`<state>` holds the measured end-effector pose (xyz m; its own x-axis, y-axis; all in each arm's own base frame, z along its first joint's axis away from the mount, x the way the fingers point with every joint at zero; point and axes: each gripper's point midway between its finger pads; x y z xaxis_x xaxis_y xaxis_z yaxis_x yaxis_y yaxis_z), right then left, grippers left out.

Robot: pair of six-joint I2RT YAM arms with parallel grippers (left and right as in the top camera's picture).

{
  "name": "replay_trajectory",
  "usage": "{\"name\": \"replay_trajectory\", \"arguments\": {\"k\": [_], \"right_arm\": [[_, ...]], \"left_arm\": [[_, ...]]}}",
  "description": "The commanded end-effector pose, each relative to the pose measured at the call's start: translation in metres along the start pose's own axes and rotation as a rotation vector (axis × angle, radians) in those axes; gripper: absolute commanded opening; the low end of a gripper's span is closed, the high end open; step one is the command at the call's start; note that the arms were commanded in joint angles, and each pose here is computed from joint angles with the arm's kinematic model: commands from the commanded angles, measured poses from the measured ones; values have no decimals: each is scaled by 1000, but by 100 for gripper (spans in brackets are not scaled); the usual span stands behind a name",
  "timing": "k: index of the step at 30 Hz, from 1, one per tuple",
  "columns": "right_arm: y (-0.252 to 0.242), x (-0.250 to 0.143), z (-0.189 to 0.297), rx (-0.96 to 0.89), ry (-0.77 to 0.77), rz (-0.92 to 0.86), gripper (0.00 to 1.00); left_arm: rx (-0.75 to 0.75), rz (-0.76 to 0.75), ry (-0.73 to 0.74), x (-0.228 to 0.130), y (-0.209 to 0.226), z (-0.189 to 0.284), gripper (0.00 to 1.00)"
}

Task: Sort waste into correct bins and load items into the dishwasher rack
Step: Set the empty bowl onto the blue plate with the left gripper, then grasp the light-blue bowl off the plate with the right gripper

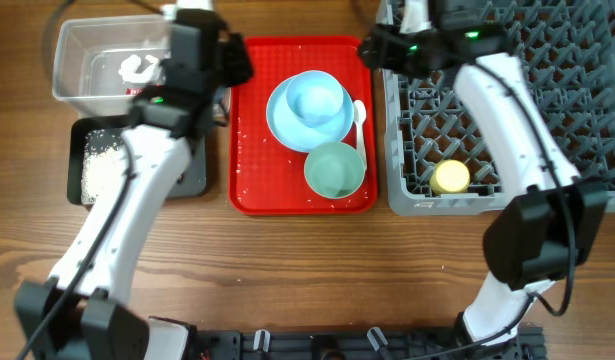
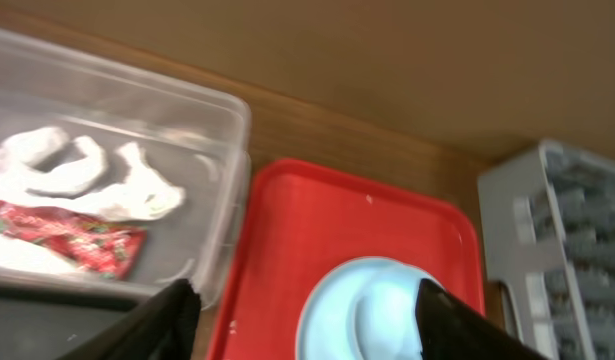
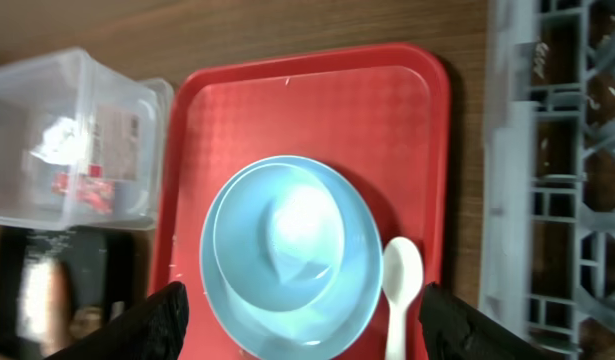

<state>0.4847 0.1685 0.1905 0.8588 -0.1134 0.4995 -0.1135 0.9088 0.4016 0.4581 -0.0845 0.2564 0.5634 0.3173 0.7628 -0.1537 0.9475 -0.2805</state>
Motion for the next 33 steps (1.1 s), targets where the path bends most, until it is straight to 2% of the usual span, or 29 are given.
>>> {"name": "replay_trajectory", "arguments": {"k": [1, 5, 8, 12, 19, 27, 33], "right_arm": [[8, 1, -12, -141, -49, 59, 74], [13, -24, -46, -152, 27, 26, 67], [9, -38, -67, -159, 74, -22, 58], [-1, -50, -88, -180, 112, -53, 55], [-12, -63, -109, -202, 150, -90, 49], [-28, -85, -136, -237, 210, -126, 42], [-31, -88, -142, -240, 216, -128, 25]], "left_arm": [[55, 65, 10, 6, 29, 3, 83], [118, 87, 50, 1, 55, 3, 93], [145, 103, 57, 2, 68, 3, 95], [185, 137, 41, 10, 91, 4, 100], [250, 187, 34, 16, 127, 8, 100], [271, 189, 73, 7, 132, 10, 100], [271, 189, 73, 7, 132, 10, 100]]}}
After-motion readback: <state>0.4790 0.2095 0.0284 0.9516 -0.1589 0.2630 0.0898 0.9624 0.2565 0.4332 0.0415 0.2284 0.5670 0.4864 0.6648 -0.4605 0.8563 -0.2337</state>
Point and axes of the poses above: each gripper's point midway between its finger pads, its own z axis back along the fingers, its own y axis along the line the jaws close on, x = y × z
